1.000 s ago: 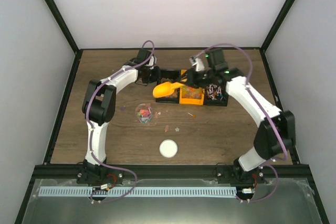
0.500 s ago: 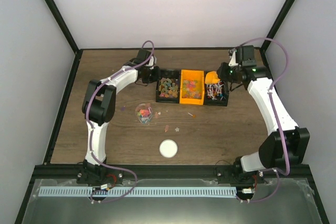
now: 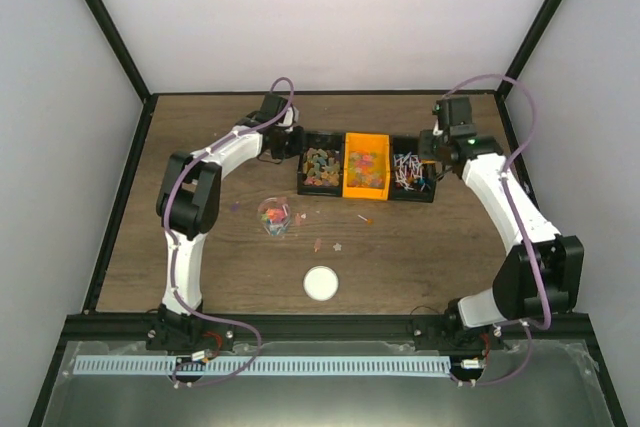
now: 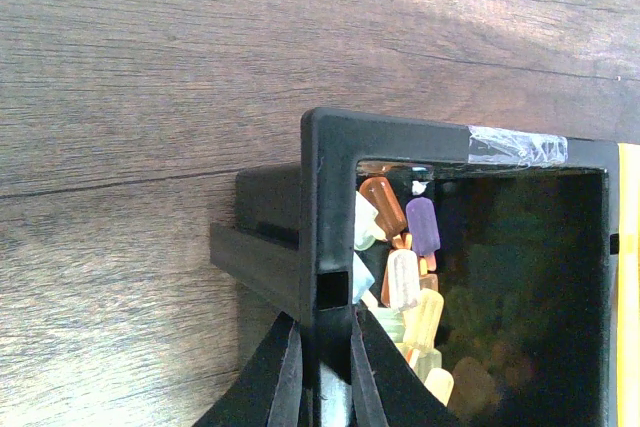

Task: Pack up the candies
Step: Scoop the fake candies from the storage box.

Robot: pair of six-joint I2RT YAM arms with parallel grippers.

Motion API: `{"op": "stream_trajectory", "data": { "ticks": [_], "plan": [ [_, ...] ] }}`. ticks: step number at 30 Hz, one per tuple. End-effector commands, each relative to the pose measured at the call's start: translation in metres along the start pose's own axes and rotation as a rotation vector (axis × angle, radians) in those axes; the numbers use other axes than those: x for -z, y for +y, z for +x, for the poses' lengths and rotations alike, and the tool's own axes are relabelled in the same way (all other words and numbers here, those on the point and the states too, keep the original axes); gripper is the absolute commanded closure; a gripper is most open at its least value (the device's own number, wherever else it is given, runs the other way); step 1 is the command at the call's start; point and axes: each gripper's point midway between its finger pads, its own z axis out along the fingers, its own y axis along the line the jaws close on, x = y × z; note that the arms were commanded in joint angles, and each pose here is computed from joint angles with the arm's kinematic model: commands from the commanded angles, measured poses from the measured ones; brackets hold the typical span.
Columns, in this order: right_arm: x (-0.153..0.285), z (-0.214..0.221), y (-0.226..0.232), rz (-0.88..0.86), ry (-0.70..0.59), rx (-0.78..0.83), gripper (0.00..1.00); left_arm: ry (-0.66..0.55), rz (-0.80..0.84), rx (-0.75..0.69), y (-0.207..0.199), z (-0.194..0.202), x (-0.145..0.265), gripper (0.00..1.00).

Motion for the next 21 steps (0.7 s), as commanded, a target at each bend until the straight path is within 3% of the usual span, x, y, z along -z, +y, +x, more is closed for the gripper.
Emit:
{"op": "stream_trajectory", "data": {
  "ticks": [1, 9, 17, 21],
  "plan": [
    [-0.016, 0.007, 0.003, 0.111, -0.038, 0.167, 0.99, 0.05, 0.005, 0.043, 0.008, 0.012, -0.01, 0.91],
    [-0.035, 0.054, 0.036, 0.283, 0.018, 0.563, 0.99, 0.047, 0.013, 0.047, 0.006, 0.008, -0.011, 0.91],
    [-0.049, 0.13, 0.066, 0.039, 0.259, 0.572, 0.99, 0.05, 0.019, 0.053, 0.006, 0.009, -0.013, 0.91],
    [-0.038, 0.146, 0.078, -0.059, 0.325, 0.526, 0.99, 0.049, 0.02, 0.054, 0.006, 0.008, -0.014, 0.91]
  ]
}}
